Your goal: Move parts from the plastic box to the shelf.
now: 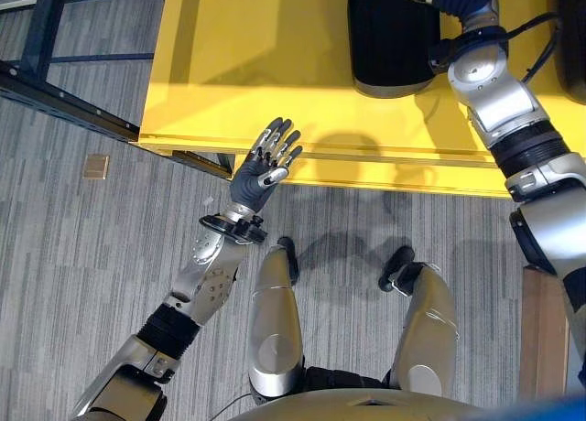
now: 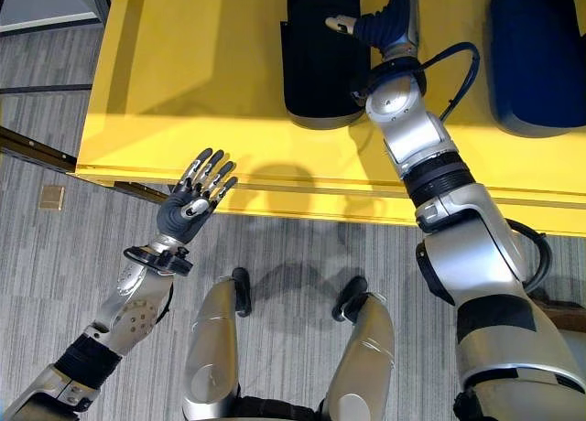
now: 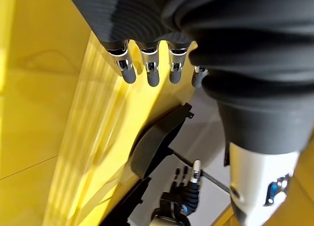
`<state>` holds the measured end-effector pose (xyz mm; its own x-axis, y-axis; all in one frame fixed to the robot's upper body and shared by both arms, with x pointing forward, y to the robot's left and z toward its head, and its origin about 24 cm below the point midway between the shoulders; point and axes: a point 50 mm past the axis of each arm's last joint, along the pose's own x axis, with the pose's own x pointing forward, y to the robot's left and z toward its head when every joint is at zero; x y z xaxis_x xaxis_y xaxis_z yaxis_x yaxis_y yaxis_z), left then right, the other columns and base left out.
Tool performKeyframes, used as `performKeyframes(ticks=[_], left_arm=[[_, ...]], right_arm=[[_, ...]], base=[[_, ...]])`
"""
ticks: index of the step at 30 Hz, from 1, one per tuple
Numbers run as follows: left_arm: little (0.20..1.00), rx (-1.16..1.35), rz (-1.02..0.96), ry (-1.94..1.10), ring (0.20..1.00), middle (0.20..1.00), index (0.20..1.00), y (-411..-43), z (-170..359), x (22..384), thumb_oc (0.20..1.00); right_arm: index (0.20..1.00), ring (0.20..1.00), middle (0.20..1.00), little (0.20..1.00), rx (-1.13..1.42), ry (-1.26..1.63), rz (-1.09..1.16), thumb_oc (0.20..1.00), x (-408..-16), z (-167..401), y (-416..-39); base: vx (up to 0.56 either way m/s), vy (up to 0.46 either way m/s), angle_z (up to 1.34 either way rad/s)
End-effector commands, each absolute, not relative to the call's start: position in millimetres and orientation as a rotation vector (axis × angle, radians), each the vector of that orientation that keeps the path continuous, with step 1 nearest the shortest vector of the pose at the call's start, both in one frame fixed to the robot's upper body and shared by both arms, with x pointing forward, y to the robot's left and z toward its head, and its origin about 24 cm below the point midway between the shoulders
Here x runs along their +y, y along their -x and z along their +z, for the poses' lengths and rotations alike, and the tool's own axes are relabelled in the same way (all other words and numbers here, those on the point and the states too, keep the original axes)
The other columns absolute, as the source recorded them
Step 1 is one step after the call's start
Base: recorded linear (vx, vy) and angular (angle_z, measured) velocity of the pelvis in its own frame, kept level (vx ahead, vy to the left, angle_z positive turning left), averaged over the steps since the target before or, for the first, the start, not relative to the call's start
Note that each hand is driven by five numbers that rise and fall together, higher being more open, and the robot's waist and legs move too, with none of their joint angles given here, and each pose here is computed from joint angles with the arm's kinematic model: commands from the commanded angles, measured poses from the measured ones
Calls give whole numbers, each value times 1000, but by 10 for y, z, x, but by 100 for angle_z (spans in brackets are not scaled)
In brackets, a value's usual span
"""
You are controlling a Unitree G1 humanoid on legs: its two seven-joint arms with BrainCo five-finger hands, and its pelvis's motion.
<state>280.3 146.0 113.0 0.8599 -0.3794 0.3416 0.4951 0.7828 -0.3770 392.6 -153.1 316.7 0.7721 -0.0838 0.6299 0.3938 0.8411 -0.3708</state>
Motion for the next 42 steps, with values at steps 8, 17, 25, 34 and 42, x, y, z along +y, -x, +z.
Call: performKeyframes(ticks=[8,17,25,34,42], left_arm=[[1000,-308,-499,564,1000,1000,1000,-2642,1183,1390,1000],[1000,-325,-495,589,1000,1000,1000,-2530,1162,1404,1000],[1000,-359,-385,578,1000,1000,1000,-2444,1180,1543,1000],[1000,-281,-153,535,1000,1000,1000,-2100,906,2023,1000],[1000,-172,-255,352,1000,1000,1000,-1913,740,2092,1000]], right_arm=[[1000,1000,1000,1000,-873,269,-104,1000,-1362,3222,-3485],[1000,1000,1000,1000,-976,349,-14,1000,-1304,2684,-3015],[1000,1000,1000,1000,-783,360,172,1000,-1365,2077,-2732],[1000,1000,1000,1000,-441,245,367,1000,-1590,1309,-2272],[1000,1000,1000,1000,-107,0,533,1000,-1658,909,-2132]], base=[[7,-9,1],[21,-9,-5],[52,11,-14],[113,50,-7],[6,120,2]])
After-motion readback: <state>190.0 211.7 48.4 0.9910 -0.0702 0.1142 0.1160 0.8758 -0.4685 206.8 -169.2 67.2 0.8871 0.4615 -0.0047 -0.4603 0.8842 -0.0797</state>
